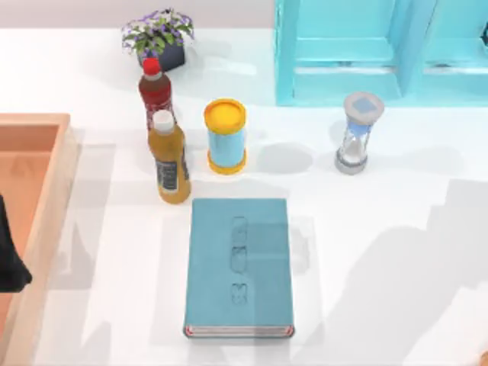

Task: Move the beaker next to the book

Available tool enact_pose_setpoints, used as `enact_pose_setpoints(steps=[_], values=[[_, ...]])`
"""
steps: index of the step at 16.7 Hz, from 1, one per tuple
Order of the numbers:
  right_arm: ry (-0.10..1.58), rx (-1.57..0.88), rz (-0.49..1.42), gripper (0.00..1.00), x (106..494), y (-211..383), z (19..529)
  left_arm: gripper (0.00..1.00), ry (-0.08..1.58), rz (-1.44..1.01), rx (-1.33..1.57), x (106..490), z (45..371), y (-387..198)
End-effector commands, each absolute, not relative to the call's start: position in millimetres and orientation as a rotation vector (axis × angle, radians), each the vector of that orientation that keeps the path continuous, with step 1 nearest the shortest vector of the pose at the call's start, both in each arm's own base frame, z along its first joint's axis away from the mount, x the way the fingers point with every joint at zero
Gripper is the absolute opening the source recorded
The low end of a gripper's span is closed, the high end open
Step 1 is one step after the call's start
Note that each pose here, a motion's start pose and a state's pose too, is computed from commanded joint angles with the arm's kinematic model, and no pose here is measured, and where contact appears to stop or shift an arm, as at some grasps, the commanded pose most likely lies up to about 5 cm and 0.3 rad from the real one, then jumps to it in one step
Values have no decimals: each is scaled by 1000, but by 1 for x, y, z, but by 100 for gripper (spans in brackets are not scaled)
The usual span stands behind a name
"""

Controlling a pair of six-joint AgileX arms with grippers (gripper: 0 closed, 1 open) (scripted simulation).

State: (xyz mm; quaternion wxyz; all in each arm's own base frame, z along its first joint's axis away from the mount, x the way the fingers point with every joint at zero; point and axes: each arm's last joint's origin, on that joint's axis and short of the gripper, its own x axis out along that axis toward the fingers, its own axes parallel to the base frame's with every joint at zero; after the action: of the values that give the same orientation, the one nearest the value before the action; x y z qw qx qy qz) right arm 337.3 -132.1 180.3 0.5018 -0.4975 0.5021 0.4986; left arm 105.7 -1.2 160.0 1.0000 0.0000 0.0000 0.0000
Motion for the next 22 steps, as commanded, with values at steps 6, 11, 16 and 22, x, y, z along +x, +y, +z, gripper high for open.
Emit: enact_pose_setpoints(steps=[6, 11, 16, 22], values=[[1215, -1200, 1205, 0, 337, -132, 184, 100, 0, 0, 0, 106, 160, -1], [1239, -1177, 1169, 0, 353, -96, 189, 100, 0, 0, 0, 106, 160, -1], [1329, -1061, 1056, 0, 372, -5, 195, 100, 0, 0, 0, 106, 160, -1], [1507, -786, 768, 0, 349, 123, 201, 100, 0, 0, 0, 106, 160, -1]])
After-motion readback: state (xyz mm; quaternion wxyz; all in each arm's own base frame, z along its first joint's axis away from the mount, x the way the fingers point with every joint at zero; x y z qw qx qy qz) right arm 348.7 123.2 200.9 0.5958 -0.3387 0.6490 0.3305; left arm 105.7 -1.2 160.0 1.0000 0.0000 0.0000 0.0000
